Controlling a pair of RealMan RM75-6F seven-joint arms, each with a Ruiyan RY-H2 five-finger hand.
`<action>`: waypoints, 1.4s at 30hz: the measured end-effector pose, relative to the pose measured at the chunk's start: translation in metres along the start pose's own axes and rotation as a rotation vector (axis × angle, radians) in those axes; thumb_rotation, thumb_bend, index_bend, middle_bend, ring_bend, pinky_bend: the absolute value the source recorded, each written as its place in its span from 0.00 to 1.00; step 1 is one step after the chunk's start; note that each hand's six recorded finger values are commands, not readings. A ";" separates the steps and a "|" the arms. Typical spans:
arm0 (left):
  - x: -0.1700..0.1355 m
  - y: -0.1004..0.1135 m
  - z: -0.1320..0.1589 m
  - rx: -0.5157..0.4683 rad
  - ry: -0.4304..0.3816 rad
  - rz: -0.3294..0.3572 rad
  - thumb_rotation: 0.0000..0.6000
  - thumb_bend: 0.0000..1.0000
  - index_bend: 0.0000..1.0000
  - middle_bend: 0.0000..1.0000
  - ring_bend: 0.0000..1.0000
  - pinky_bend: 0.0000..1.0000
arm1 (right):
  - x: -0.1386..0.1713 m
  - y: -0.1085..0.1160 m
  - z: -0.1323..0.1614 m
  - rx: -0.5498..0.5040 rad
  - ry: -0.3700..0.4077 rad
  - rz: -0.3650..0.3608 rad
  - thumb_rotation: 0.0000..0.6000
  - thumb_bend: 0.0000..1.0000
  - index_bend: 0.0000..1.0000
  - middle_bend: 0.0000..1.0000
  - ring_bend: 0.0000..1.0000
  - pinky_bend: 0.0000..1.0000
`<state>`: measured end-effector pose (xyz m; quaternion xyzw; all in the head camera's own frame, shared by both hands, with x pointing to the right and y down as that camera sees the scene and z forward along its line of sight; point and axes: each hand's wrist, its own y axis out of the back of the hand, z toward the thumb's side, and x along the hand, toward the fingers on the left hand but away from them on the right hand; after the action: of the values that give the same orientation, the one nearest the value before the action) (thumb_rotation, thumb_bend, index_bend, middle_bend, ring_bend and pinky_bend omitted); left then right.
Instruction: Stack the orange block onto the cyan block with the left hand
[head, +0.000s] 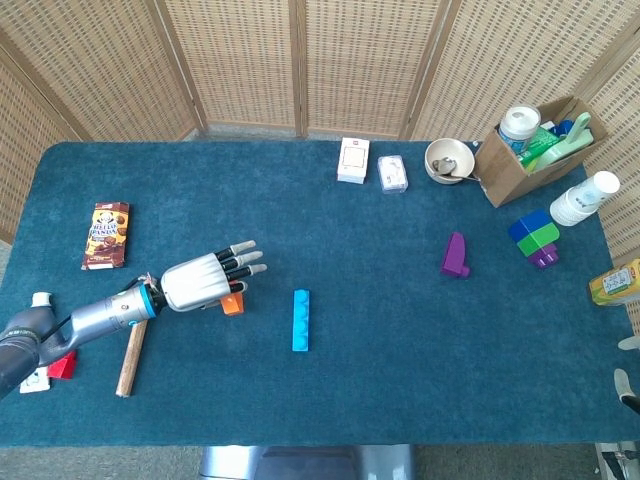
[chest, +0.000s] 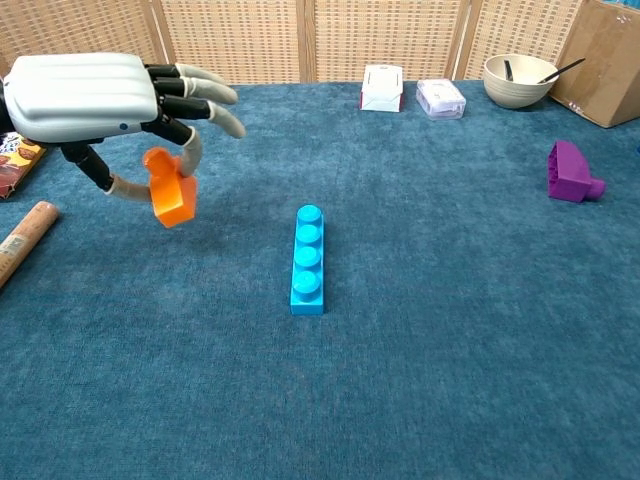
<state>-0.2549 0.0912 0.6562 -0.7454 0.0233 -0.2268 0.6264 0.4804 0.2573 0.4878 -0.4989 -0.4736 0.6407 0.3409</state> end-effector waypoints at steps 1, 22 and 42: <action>0.001 0.002 0.002 -0.005 -0.006 0.007 1.00 0.33 0.54 0.19 0.09 0.08 | 0.000 0.000 0.000 0.000 -0.001 -0.001 1.00 0.32 0.41 0.39 0.32 0.40; 0.056 0.030 0.055 -0.044 -0.133 0.057 1.00 0.33 0.55 0.19 0.08 0.06 | 0.006 0.001 -0.016 -0.018 -0.026 -0.007 1.00 0.32 0.41 0.39 0.32 0.40; 0.092 0.032 0.082 0.017 -0.226 0.020 1.00 0.33 0.55 0.18 0.08 0.05 | 0.009 -0.001 -0.030 -0.029 -0.051 -0.006 1.00 0.32 0.40 0.39 0.32 0.40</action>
<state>-0.1341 0.1304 0.6450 -0.7608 -0.0420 -0.1351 0.6334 0.5071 0.2734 0.4841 -0.4861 -0.4931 0.6450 0.3234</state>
